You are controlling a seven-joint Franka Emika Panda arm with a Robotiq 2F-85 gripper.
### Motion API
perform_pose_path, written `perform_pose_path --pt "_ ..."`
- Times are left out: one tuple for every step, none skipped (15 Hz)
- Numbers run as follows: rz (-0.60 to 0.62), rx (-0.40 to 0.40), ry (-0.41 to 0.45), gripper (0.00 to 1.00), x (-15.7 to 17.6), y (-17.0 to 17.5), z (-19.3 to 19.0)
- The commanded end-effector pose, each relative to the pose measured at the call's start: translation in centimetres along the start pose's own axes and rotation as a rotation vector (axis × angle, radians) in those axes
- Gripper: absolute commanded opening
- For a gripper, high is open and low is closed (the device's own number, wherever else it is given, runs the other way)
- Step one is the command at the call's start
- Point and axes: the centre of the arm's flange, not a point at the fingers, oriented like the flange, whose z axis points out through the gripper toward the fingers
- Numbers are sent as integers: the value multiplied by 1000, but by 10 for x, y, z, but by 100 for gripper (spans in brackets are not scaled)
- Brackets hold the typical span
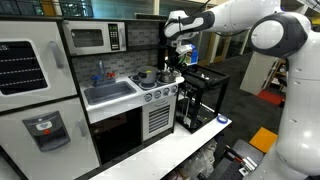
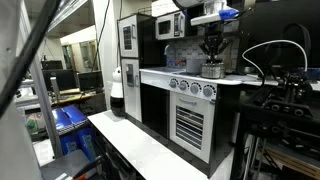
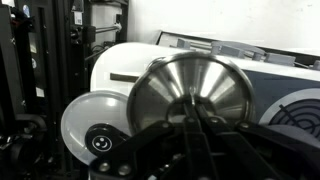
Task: Put the lid on the small pot
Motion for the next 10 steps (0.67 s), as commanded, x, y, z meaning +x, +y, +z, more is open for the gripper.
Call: perform_pose_path --pt "-8 5 19 1 5 4 2" --pt "-9 6 21 1 6 4 2" --pt "-11 8 25 1 8 3 1" --pt "-13 6 27 1 9 3 0" --pt "-15 5 30 1 10 2 -1" --pt "-17 5 32 1 11 2 -2" --pt "-19 5 35 1 12 2 -3" --pt "-21 4 37 1 13 1 -3" --pt "-23 5 39 1 13 1 -3" --pt "-24 6 40 1 13 0 -3"
